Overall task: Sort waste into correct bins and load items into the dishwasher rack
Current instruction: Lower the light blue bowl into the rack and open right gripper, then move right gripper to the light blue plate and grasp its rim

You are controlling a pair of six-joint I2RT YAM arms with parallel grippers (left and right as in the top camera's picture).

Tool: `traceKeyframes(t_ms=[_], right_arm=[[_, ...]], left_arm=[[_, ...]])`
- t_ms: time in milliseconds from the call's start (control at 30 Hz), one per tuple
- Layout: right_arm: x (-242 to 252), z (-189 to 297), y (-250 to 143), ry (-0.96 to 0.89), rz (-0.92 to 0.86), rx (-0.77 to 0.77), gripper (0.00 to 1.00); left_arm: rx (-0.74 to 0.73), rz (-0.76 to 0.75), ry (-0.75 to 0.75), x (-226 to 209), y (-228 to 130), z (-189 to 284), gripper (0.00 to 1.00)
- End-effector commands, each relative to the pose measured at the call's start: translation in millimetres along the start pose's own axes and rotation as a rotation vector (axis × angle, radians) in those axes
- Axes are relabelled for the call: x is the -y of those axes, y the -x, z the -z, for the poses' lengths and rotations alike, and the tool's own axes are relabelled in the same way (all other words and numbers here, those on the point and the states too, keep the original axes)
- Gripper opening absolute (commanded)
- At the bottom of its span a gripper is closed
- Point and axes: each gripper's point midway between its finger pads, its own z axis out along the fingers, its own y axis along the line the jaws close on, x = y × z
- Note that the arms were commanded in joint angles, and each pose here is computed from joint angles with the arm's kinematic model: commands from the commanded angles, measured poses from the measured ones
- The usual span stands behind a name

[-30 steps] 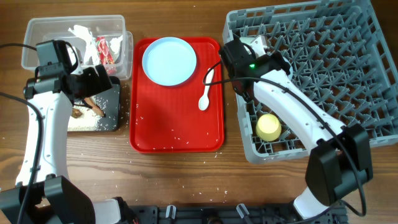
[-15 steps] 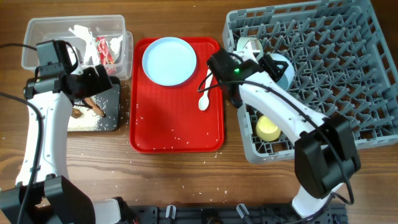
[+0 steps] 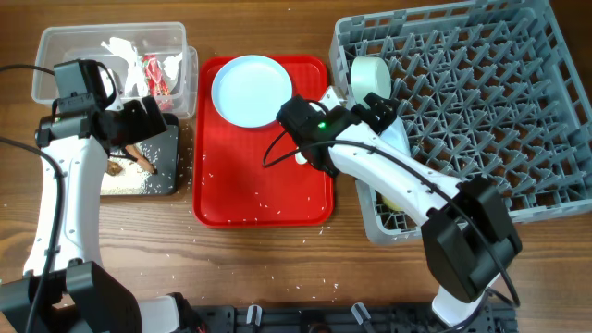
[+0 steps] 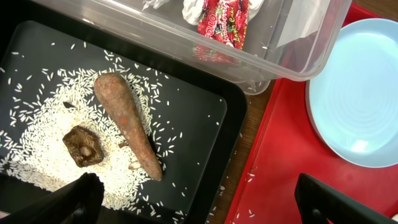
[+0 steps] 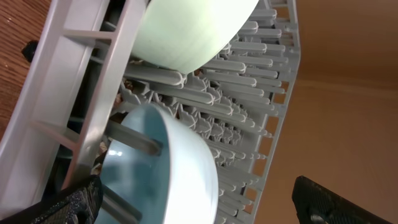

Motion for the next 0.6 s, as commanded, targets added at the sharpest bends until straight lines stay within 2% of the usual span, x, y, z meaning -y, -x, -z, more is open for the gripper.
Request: traceKeyframes(t_ms=[0,67,100,167,233,333,433,467,567], right_arm=[[-6.3,17.7,9.2,0.1,-0.041,0.058,1.0],[-9.2,32.8,23.9,0.22,-0.098,0.11,1.0],[-18.7,47.7,35.0,0.353,-0.127,0.154,1.0],[-57.0,105.3,60.8,0.797,-0.161,0.288,1.0],[-71.5,133.2,73.0,1.021,-0.175,0.356,0.99],[-48.0,117.4,98.4,1.028,-0.345,0.404,1.0],[-19.1,77.3,117.6,1.007,-0.56,0.39,0.88],[-14.0,64.2,126.9,0.999,-0.61,0.401,0.88],[-30.1,38.5,137.2,0.944,-0.559,0.401,0.86]], left_arm=[[0.032,-0.012,-0.009,1.4,7.9,8.7,1.0],[0.032,-0.012,-0.009,1.4,7.9,8.7,1.0],[0.032,-0.011,-0.009,1.3,7.9,8.8,1.0],[0.032,-0.012,-0.009,1.4,7.9,8.7,1.0],[0.032,-0.012,-0.009,1.4,7.9,8.7,1.0],[0.032,-0.012,-0.009,1.4,7.9,8.7,1.0],[0.032,-0.011,-0.009,1.3,7.9,8.8,1.0],[0.032,-0.012,-0.009,1.4,7.9,8.7,1.0],[0.032,-0.012,-0.009,1.4,7.9,8.7,1.0]])
